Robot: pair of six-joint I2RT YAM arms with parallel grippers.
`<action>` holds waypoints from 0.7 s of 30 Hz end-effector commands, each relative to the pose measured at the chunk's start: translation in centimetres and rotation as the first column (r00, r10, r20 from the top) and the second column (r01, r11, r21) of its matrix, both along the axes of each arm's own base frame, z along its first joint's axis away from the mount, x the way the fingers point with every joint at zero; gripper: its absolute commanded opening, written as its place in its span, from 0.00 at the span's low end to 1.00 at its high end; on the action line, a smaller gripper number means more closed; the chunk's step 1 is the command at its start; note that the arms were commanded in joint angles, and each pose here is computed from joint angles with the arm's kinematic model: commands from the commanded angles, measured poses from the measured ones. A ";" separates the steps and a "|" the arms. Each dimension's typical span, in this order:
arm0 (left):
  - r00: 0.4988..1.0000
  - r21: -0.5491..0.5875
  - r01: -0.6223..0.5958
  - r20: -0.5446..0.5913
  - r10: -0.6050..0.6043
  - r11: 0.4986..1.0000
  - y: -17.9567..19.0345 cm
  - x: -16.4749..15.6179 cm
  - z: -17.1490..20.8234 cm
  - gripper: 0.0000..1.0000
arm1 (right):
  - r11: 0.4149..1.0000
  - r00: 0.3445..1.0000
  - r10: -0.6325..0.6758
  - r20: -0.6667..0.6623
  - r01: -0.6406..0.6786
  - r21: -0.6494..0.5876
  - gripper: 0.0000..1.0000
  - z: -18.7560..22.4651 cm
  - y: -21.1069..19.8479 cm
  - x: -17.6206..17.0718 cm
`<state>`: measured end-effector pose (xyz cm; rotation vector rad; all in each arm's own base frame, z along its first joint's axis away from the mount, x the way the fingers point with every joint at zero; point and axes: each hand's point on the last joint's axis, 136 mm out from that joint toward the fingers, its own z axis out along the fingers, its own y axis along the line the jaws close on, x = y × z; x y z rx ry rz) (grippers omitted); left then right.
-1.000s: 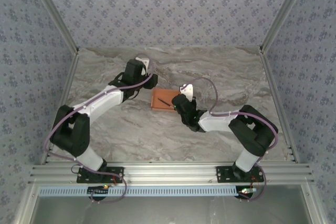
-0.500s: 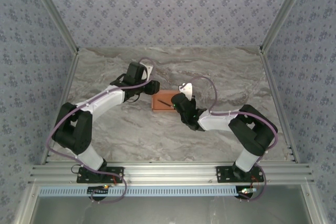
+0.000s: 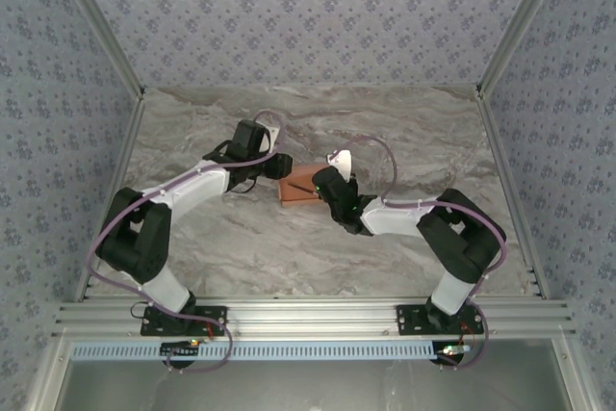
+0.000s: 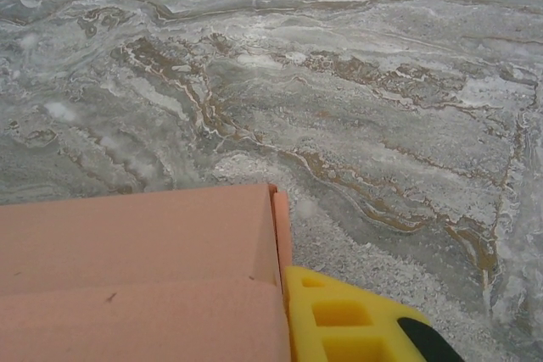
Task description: Fold the paper box
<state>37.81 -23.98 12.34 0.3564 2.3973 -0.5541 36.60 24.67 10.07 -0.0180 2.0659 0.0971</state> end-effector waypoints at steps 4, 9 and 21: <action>0.999 0.046 0.003 -0.046 -0.001 0.999 0.2 -0.6 -2.4 0.45 | 1.000 1.000 -0.008 -0.023 0.008 0.010 0.17 -0.6 -0.2 -0.1; 0.999 0.074 0.007 -0.055 -0.003 0.997 0.2 -1.0 -3.2 0.45 | 1.000 0.999 0.007 -0.035 -0.007 0.004 0.20 -0.8 -0.2 -0.3; 0.997 0.126 0.043 -0.075 -0.034 0.991 -0.8 -0.8 -4.6 0.45 | 0.993 0.990 0.100 -0.097 -0.105 -0.057 0.41 -1.1 -0.5 -2.7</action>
